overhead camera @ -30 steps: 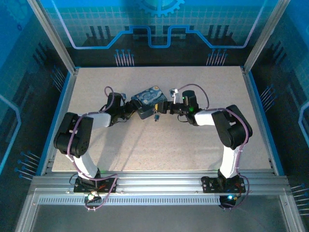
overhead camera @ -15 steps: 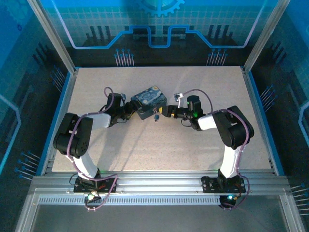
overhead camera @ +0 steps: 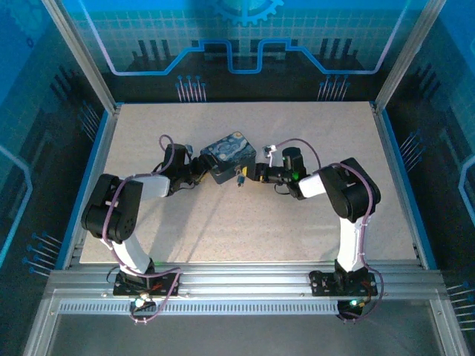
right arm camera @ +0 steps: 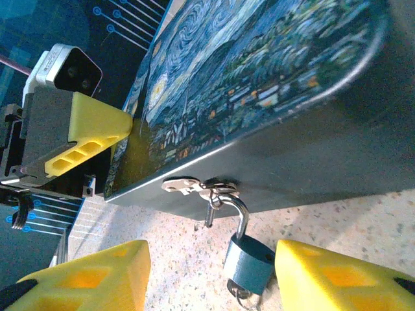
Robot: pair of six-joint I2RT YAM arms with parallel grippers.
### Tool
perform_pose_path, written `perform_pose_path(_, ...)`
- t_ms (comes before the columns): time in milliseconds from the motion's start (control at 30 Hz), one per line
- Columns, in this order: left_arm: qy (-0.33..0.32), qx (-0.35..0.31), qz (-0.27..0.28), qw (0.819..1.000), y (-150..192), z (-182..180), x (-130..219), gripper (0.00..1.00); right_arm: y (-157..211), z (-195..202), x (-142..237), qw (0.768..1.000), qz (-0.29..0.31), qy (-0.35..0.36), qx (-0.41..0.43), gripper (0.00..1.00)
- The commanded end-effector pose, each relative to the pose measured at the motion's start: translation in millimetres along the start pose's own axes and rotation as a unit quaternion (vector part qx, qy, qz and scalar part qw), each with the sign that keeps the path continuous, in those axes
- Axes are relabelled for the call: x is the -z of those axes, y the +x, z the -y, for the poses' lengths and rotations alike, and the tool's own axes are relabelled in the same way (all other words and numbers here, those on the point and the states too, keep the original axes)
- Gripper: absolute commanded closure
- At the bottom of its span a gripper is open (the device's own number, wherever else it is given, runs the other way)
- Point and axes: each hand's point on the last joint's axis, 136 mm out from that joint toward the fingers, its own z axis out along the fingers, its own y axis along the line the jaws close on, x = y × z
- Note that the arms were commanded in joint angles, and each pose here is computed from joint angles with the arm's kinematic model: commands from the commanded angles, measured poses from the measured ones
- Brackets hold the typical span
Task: Unlock a padlock with a key
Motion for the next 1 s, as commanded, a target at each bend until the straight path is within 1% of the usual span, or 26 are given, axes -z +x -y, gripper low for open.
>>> perform_pose_path(0,-0.062,0.028,-0.031,0.997,23.8,-37.4,3.6,0.39,2.8,-2.3,-9.4,1.000,-0.014,-0.011,-0.010,0.48)
perform_pose_path(467,-0.062,0.025,-0.029,0.997,23.3,-35.9,4.7,0.39,14.8,6.6,-20.6,0.998,-0.035,-0.011,-0.054,0.60)
perform_pose_path(967,-0.064,0.026,-0.030,0.997,23.3,-36.8,3.9,0.38,19.5,9.6,-27.7,0.995,-0.053,-0.025,-0.076,0.64)
